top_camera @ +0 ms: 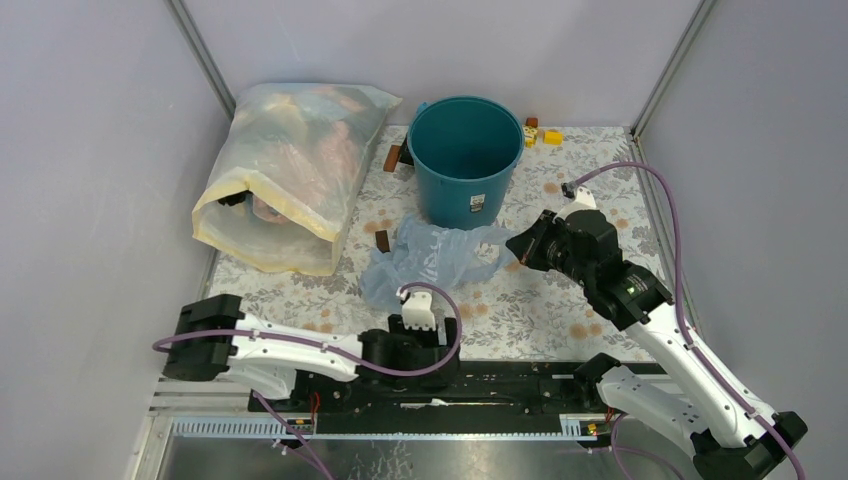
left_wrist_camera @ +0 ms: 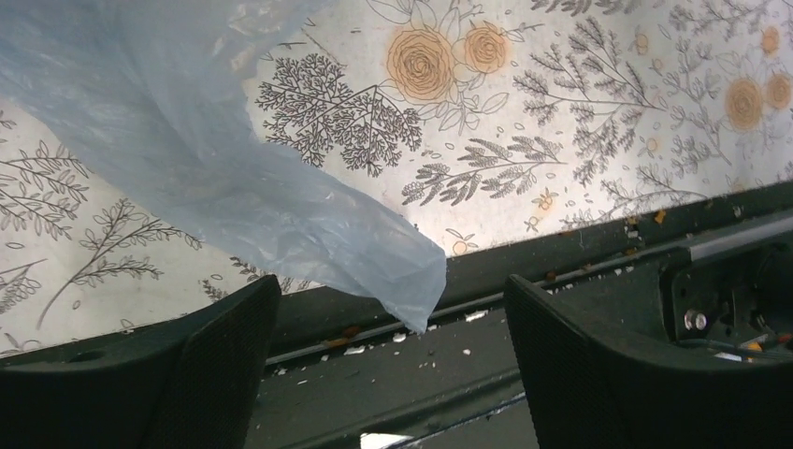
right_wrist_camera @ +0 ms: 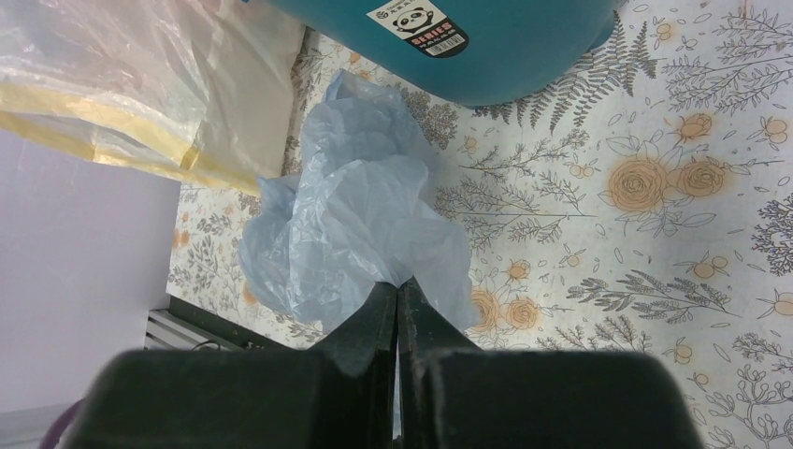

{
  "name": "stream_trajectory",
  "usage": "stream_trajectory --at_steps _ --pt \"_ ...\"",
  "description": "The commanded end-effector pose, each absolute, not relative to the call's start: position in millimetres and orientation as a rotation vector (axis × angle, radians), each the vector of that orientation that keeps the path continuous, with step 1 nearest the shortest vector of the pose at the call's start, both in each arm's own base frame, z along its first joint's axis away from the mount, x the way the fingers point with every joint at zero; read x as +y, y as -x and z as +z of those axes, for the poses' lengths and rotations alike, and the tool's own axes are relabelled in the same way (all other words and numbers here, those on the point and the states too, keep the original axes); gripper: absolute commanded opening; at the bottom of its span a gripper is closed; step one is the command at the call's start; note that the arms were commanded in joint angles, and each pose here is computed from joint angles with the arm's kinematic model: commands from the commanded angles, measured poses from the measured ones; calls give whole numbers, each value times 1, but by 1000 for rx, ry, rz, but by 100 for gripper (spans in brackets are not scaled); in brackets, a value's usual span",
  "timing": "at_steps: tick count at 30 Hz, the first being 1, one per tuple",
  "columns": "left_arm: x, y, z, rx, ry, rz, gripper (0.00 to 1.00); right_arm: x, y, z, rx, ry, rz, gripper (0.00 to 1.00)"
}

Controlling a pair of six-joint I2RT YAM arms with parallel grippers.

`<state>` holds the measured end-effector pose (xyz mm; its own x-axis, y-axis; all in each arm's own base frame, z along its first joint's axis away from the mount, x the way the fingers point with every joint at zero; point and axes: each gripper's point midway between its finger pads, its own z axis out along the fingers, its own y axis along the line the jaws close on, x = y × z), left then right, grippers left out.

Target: Put the trash bags into the trash bin

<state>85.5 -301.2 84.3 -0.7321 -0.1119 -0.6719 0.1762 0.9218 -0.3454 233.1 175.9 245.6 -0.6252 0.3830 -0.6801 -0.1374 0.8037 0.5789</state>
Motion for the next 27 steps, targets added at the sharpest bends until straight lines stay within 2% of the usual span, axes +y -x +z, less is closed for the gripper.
stream_trajectory --at_steps 1,5,11,14,18,19,20,21,27 --pt "-320 -95 90 2287 94 -542 88 178 -234 256 2078 -166 785 0" --pt "-321 -103 81 2280 113 -501 77 178 -234 255 2082 -164 781 0" --pt "-331 -119 62 2322 126 -555 71 180 -234 255 2087 -159 789 0" --pt "-333 -132 57 2314 125 -540 63 180 -234 253 2091 -161 786 0" --pt "-329 -151 51 2341 111 -477 40 173 -233 250 2099 -171 748 0" --pt "-324 -156 54 2349 117 -477 30 170 -233 249 2101 -176 728 0" --pt "-317 -160 57 2348 107 -474 12 165 -232 246 2109 -182 701 0" --pt "-312 -163 65 2330 100 -490 0 160 -231 244 2112 -189 671 0" --pt "-286 -161 131 2240 23 -613 0 128 -228 243 2082 -243 514 0"
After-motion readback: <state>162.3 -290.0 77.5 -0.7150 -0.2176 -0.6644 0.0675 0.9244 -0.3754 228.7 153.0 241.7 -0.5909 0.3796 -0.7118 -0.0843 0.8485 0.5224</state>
